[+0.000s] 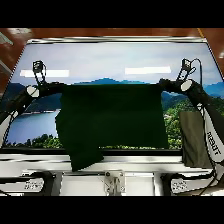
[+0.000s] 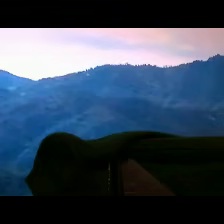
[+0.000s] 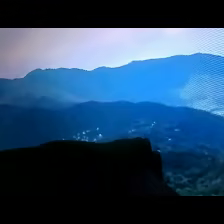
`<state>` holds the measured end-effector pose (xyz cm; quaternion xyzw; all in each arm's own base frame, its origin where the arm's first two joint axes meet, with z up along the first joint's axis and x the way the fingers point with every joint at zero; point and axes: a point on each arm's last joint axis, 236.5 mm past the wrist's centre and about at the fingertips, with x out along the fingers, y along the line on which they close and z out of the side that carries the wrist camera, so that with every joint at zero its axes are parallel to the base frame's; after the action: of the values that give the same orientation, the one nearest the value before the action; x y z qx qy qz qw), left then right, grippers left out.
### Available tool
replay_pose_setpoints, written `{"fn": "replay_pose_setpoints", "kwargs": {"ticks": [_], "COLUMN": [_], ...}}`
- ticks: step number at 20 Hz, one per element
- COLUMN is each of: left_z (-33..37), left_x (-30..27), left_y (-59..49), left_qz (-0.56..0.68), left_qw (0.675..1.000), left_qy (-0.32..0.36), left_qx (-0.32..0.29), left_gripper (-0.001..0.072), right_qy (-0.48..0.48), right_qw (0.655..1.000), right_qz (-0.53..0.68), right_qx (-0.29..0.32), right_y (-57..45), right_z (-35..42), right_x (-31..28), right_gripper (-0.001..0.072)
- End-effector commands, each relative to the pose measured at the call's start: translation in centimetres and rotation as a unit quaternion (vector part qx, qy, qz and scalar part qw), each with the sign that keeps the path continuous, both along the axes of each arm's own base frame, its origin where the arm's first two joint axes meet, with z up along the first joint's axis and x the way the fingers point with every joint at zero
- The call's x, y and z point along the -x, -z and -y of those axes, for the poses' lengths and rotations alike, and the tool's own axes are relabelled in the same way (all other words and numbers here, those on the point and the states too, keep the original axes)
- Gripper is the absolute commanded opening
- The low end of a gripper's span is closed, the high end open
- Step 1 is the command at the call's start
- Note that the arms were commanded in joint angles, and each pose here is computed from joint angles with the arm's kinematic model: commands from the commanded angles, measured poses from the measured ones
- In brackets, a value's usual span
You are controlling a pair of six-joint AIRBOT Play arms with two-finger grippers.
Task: Fold the shirts.
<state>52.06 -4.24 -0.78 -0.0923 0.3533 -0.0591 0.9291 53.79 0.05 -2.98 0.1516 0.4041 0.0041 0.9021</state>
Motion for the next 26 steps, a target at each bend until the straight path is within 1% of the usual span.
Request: {"fn": "replay_pose_setpoints", "kwargs": {"ticks": [1, 5, 9, 12, 15, 17, 18, 19, 20, 21, 22, 24, 26], "left_z": [1.8, 2.4, 1.3, 1.6, 2.6, 2.7, 2.7, 2.7, 2.7, 2.6, 2.2, 0.5, -1.9], "left_x": [3.1, 8.1, 10.1, 10.4, 11.1, 11.2, 11.3, 11.4, 11.6, 11.9, 12.5, 13.8, 15.2], "left_y": [2.6, 5.0, 5.7, 6.3, 7.7, 8.2, 8.3, 8.4, 8.3, 8.2, 7.8, 6.4, 4.3], "left_qz": [-0.086, -0.198, -0.25, -0.266, -0.29, -0.3, -0.303, -0.305, -0.308, -0.315, -0.328, -0.354, -0.363], "left_qw": [0.995, 0.976, 0.965, 0.96, 0.953, 0.949, 0.949, 0.948, 0.947, 0.944, 0.939, 0.929, 0.925], "left_qy": [0.045, 0.086, 0.064, 0.05, 0.057, 0.044, 0.043, 0.044, 0.045, 0.047, 0.049, 0.048, 0.039], "left_qx": [0.011, 0.032, 0.054, 0.069, 0.072, 0.08, 0.081, 0.082, 0.082, 0.084, 0.088, 0.094, 0.1], "left_gripper": [0.0032, 0.0032, 0.0032, 0.0033, 0.0033, 0.0034, 0.0073, 0.0191, 0.0338, 0.0451, 0.049, 0.0546, 0.0546], "right_qy": [-0.017, -0.029, -0.035, -0.031, -0.031, -0.029, -0.025, -0.023, -0.022, -0.024, -0.033, -0.052, -0.049], "right_qw": [0.999, 0.99, 0.973, 0.966, 0.963, 0.96, 0.96, 0.96, 0.96, 0.959, 0.954, 0.936, 0.91], "right_qz": [-0.036, -0.139, -0.226, -0.255, -0.267, -0.276, -0.277, -0.277, -0.276, -0.279, -0.295, -0.347, -0.409], "right_qx": [0.01, -0.01, -0.011, -0.022, -0.03, -0.034, -0.041, -0.045, -0.05, -0.052, -0.048, -0.012, 0.039], "right_y": [1.0, 3.4, 5.0, 5.6, 6.2, 6.6, 6.6, 6.6, 6.5, 6.5, 6.3, 5.6, 4.0], "right_z": [0.1, -0.1, 0.0, -0.7, -1.0, -1.1, -1.3, -1.5, -1.6, -1.7, -1.5, 0.6, 4.2], "right_x": [1.5, 5.7, 9.6, 10.8, 11.1, 11.4, 11.4, 11.4, 11.4, 11.5, 12.3, 14.7, 18.2], "right_gripper": [0.0064, 0.0064, 0.0064, 0.0064, 0.0064, 0.0065, 0.0066, 0.0119, 0.0319, 0.0545, 0.0632, 0.0632, 0.0631]}}
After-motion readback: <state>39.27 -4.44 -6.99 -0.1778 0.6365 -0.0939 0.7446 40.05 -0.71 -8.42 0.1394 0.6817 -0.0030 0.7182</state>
